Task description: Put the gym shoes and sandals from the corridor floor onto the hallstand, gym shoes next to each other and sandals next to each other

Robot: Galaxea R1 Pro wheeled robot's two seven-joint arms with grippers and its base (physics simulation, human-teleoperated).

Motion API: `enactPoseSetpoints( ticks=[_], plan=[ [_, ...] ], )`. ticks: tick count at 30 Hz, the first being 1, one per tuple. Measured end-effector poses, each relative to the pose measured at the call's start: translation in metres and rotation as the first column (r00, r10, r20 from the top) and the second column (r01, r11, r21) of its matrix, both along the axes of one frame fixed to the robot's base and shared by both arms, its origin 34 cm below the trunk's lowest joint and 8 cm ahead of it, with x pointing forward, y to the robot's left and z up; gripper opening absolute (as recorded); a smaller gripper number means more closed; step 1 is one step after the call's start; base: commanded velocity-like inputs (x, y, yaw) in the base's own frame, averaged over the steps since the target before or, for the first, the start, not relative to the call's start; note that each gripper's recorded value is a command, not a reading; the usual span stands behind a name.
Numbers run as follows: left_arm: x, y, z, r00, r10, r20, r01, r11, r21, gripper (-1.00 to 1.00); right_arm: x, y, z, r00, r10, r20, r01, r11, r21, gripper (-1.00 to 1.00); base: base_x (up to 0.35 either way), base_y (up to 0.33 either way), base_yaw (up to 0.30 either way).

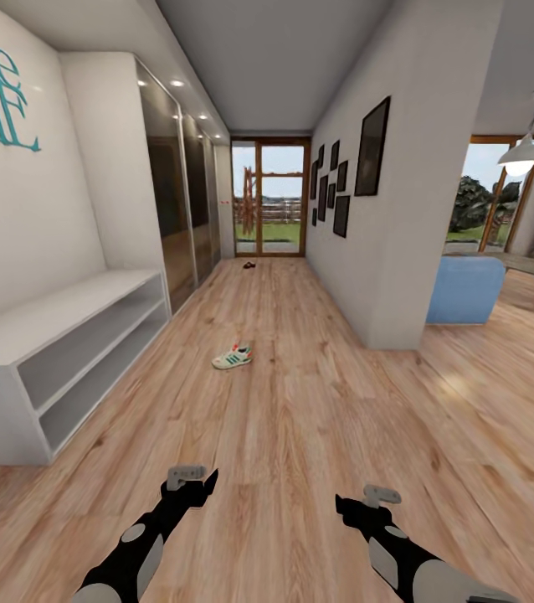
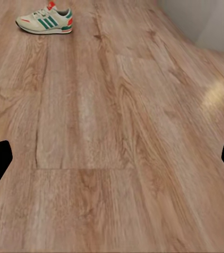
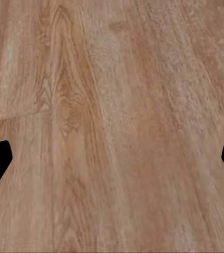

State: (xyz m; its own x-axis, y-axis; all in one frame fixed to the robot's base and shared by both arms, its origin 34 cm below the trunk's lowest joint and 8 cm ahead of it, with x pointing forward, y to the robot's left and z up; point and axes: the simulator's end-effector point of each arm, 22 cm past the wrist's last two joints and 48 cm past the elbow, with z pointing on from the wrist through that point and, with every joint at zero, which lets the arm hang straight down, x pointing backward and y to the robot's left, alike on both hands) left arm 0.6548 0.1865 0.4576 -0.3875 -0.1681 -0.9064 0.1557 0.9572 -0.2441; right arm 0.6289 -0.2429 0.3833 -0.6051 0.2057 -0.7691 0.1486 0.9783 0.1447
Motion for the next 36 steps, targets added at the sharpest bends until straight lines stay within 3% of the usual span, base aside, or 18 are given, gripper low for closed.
enactPoseSetpoints(
  ticks=[36],
  plan=[
    [0.0, 0.0003, 0.0, 1.0, 0.001, 0.0, -0.001, 1.0, -0.001, 1.0, -0.0004, 0.0006, -0.0004, 1.0, 0.006, -0.001, -0.006, 1.0, -0.003, 1.0, 0.341, -0.142, 0.0]
  ],
)
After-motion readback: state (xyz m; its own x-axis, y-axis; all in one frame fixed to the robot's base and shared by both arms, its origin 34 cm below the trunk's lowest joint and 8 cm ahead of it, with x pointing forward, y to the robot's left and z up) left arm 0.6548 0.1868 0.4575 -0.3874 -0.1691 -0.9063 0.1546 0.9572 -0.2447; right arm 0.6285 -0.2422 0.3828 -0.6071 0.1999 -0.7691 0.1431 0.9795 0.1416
